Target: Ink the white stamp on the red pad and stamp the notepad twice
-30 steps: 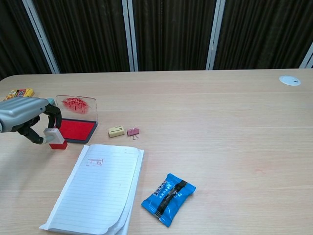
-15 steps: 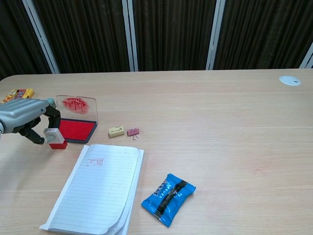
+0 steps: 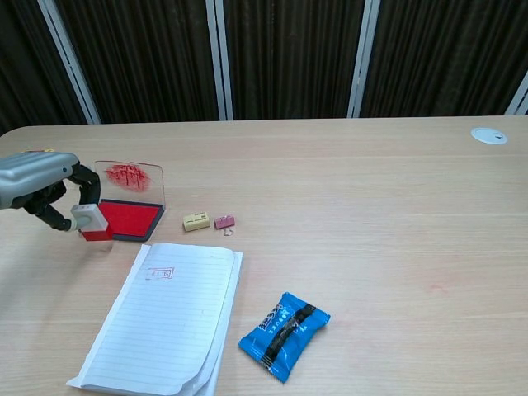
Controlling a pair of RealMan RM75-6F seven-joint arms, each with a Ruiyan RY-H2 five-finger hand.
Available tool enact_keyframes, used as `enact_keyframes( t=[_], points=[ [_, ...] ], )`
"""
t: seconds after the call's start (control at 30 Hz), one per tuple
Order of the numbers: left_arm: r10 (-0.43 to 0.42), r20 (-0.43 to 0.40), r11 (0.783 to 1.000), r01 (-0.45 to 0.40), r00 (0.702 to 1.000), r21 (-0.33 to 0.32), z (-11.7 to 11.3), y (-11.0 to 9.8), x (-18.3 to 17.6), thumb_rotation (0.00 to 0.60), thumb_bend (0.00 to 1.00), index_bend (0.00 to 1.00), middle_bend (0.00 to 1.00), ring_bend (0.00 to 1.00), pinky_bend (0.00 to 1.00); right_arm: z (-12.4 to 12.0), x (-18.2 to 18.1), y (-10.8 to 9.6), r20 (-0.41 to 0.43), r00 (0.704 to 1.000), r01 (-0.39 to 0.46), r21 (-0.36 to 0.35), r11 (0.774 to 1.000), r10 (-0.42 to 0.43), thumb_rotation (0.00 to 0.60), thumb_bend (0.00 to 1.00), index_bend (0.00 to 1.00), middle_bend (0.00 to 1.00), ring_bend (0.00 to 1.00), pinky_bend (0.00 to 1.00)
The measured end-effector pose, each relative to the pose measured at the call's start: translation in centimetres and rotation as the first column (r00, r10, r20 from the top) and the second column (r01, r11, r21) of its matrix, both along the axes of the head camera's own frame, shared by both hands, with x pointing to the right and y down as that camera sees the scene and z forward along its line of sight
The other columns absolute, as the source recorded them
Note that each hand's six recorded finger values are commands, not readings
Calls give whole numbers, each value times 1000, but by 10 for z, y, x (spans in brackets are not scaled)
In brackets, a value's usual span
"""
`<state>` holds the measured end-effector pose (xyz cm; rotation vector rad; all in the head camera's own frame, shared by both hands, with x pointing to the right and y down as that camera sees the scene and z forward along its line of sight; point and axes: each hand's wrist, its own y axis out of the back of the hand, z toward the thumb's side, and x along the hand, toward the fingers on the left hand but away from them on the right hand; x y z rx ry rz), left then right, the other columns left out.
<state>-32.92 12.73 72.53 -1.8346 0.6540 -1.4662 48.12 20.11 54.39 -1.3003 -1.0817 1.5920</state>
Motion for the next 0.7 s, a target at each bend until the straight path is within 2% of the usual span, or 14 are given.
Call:
enact_keyframes(
  t=[0.27, 0.5, 0.7],
  points=[
    [23, 4, 998, -23, 1000, 51, -15, -27, 7, 600, 377, 538, 517, 860, 850, 2, 0, -1, -6, 1000, 1, -3, 1000, -1, 600, 0, 0, 0, 0, 0],
    [31, 33, 999, -32, 999, 19, -5, -44, 17, 600, 379, 545, 520, 859, 849, 4, 0, -2, -12, 1000, 2, -6, 1000, -2, 600, 0, 0, 0, 0, 0],
    [22, 60, 1000, -21, 998, -18, 12, -45, 18, 600, 379, 545, 520, 859, 849, 1, -4, -3, -9, 1000, 13, 9, 1000, -13, 600, 0, 0, 0, 0, 0]
  ],
)
